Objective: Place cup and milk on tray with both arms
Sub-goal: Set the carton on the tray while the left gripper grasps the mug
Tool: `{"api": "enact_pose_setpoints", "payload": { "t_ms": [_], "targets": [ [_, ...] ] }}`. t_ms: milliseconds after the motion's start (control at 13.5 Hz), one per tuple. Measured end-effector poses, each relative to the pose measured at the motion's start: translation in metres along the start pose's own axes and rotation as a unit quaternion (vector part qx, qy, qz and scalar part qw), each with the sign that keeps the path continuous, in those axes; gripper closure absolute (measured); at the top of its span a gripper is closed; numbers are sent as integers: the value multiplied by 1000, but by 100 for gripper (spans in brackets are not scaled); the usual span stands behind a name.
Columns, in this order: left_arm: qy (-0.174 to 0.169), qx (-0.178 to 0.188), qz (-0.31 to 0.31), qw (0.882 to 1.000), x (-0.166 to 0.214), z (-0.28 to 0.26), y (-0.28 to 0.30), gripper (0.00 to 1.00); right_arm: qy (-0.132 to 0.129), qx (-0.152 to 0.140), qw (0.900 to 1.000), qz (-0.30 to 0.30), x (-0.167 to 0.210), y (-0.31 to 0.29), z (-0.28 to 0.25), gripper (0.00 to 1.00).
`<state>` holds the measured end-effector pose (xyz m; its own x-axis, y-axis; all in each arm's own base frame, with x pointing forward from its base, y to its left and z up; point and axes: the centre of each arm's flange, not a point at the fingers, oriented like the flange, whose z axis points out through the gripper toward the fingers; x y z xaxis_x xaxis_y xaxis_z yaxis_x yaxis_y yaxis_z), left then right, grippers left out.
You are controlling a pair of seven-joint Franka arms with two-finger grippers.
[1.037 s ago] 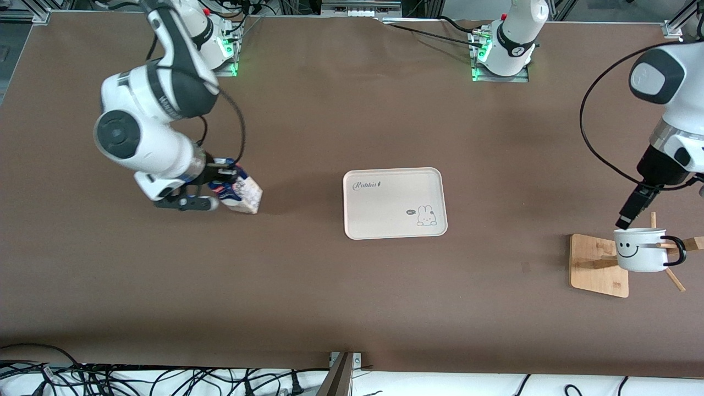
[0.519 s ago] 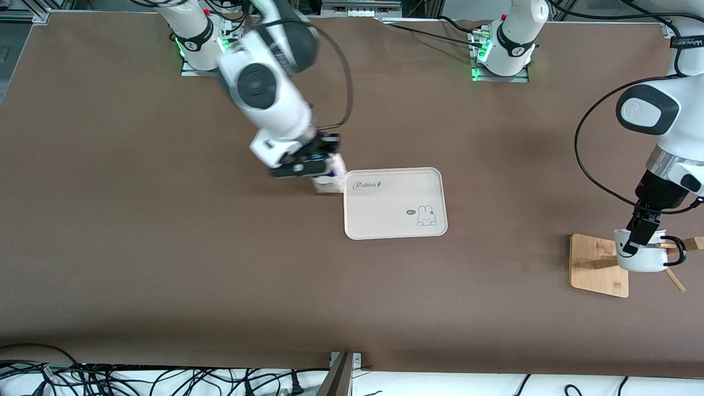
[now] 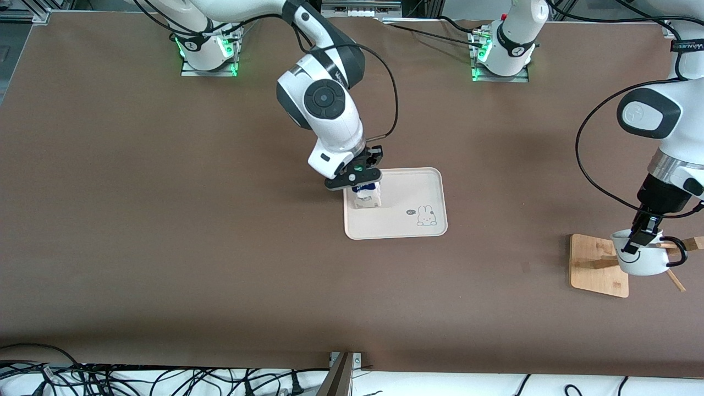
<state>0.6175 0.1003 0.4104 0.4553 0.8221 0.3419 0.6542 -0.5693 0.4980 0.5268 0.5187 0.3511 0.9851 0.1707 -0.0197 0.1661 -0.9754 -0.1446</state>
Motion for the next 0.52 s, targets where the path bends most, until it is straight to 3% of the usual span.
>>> {"api": "enact_pose_setpoints", "payload": {
  "t_ms": [148,519],
  "targets": [
    [3,-5,2,1000,1,-2,5,89,-4,-14,1000,-7,-2,0,9,56],
    [4,-6,2,1000,1,-3,6,92,-13,-20,1000,-9,-4,-1,25,54]
  ]
}}
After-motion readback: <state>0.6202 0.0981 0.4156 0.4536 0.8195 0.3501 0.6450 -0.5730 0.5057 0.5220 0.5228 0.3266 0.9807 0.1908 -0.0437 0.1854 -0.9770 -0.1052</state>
